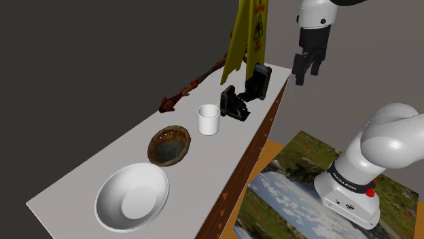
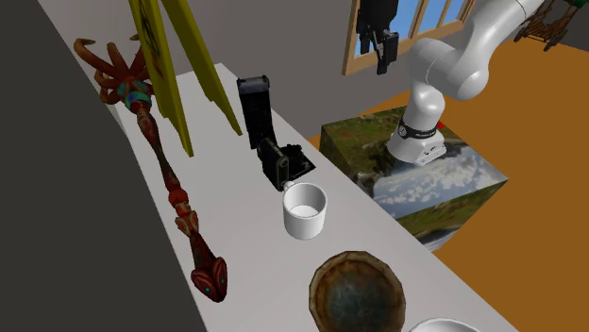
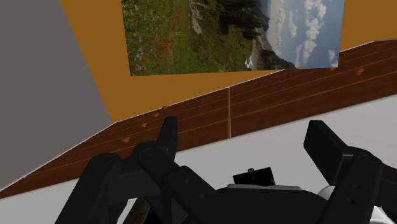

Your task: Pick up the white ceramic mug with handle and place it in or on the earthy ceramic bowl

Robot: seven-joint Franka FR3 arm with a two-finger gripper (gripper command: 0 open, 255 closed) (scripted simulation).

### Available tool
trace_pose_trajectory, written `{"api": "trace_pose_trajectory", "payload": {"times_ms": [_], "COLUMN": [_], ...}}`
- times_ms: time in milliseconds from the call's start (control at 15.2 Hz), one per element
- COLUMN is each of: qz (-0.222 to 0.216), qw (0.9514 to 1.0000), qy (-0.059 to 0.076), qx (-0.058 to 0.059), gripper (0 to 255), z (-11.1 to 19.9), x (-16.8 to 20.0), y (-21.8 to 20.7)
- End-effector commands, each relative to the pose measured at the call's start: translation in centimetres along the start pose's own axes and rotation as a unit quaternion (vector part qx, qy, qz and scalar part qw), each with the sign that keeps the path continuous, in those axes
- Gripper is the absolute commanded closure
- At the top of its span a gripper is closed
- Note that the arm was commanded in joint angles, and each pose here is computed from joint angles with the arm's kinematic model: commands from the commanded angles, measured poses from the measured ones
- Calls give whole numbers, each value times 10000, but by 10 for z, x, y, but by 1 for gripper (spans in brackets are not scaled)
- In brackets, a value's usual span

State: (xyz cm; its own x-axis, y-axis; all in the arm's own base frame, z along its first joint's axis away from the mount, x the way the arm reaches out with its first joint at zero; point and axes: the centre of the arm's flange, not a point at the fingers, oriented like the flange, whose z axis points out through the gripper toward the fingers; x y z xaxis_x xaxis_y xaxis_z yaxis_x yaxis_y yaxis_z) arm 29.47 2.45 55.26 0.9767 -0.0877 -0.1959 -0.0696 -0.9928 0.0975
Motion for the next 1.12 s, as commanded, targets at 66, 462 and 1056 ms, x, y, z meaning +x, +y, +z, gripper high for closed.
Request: {"api": "trace_pose_trajectory", "payload": {"times_ms": [66,462,1056], "qz": [31,215,492], "qw": [10000,9996,9979], "qy": [20,138,314], "qx": [18,123,281], "gripper": [0,0,0], "z": [4,26,54], "x": [7,52,124], "y": [-9,-65,-146]}}
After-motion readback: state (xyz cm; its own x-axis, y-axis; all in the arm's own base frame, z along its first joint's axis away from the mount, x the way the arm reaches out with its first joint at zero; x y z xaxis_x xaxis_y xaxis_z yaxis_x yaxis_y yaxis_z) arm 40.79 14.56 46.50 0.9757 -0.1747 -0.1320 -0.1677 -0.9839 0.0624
